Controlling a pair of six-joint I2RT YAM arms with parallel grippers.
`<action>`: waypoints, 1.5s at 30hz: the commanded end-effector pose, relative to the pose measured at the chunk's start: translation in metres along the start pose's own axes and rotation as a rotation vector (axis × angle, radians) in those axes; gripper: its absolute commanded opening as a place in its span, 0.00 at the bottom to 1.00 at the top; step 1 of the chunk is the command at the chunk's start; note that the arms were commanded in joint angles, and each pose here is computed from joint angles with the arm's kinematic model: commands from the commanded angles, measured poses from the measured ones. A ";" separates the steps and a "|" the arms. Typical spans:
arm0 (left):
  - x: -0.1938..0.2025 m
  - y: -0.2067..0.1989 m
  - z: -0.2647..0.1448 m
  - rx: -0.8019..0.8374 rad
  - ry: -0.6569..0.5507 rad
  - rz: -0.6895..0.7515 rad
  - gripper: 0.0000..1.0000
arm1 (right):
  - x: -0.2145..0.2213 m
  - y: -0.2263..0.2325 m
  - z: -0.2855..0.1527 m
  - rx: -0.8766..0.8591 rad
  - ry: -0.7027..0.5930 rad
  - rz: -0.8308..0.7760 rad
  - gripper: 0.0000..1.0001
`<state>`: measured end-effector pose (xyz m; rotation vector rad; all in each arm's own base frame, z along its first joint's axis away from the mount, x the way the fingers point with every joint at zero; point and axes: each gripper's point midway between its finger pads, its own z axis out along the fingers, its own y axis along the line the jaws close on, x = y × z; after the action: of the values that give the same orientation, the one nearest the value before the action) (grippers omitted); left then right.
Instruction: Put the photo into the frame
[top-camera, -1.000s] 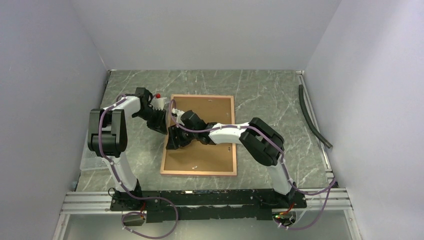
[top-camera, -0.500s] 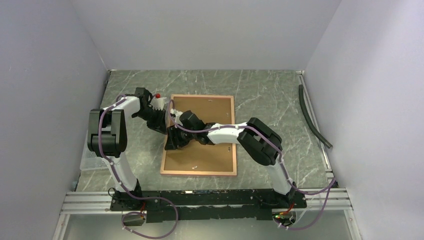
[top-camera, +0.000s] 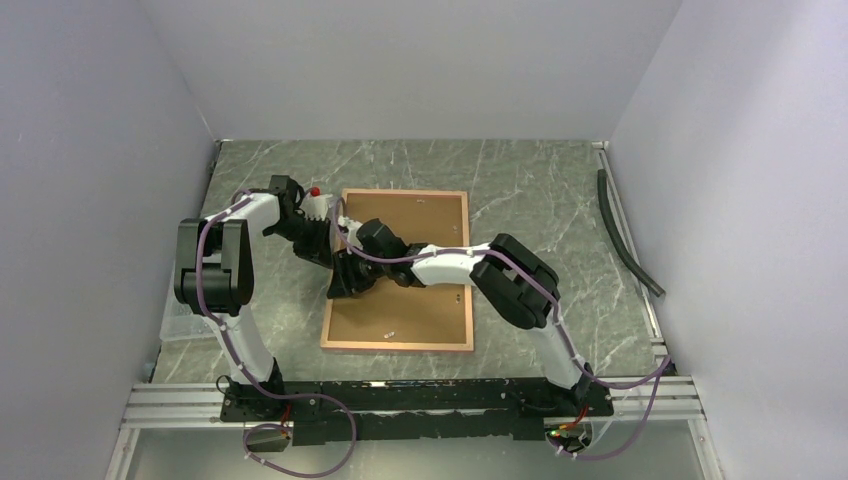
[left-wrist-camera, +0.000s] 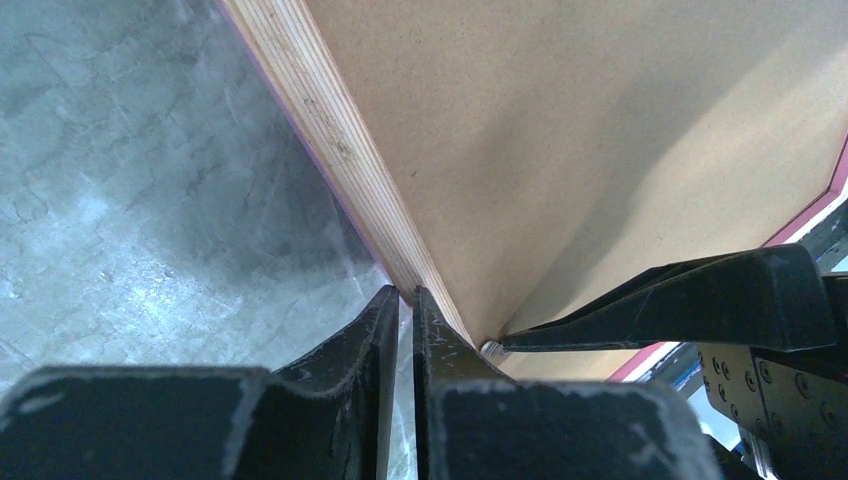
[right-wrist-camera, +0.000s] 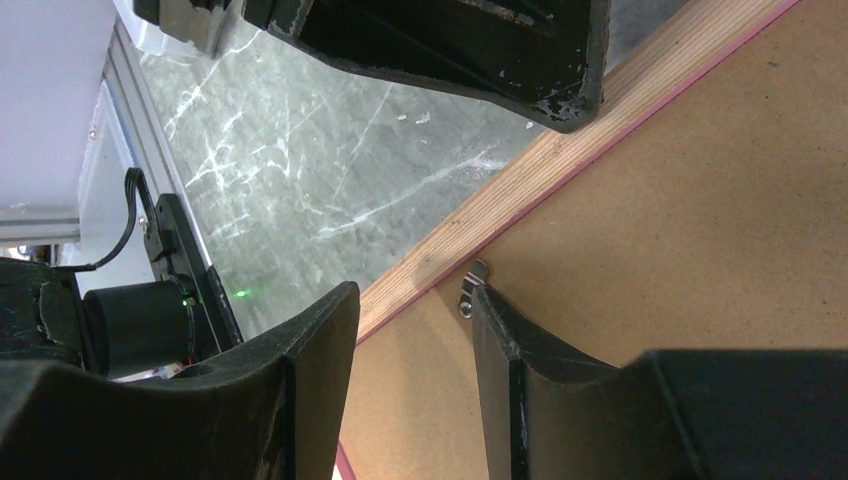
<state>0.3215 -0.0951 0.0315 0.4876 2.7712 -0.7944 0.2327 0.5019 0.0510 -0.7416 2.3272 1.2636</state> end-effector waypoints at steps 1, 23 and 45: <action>-0.003 0.003 -0.001 -0.020 -0.018 0.040 0.14 | -0.009 0.019 0.008 -0.076 -0.008 -0.036 0.48; -0.006 0.003 -0.001 -0.021 -0.021 0.037 0.10 | 0.001 0.036 0.014 -0.193 0.069 -0.076 0.41; -0.006 0.005 0.006 -0.009 -0.007 0.019 0.07 | 0.029 0.039 0.025 -0.231 0.183 -0.171 0.31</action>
<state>0.3218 -0.0895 0.0322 0.4649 2.7832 -0.7780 0.2366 0.5123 0.0456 -0.9601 2.2795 1.3137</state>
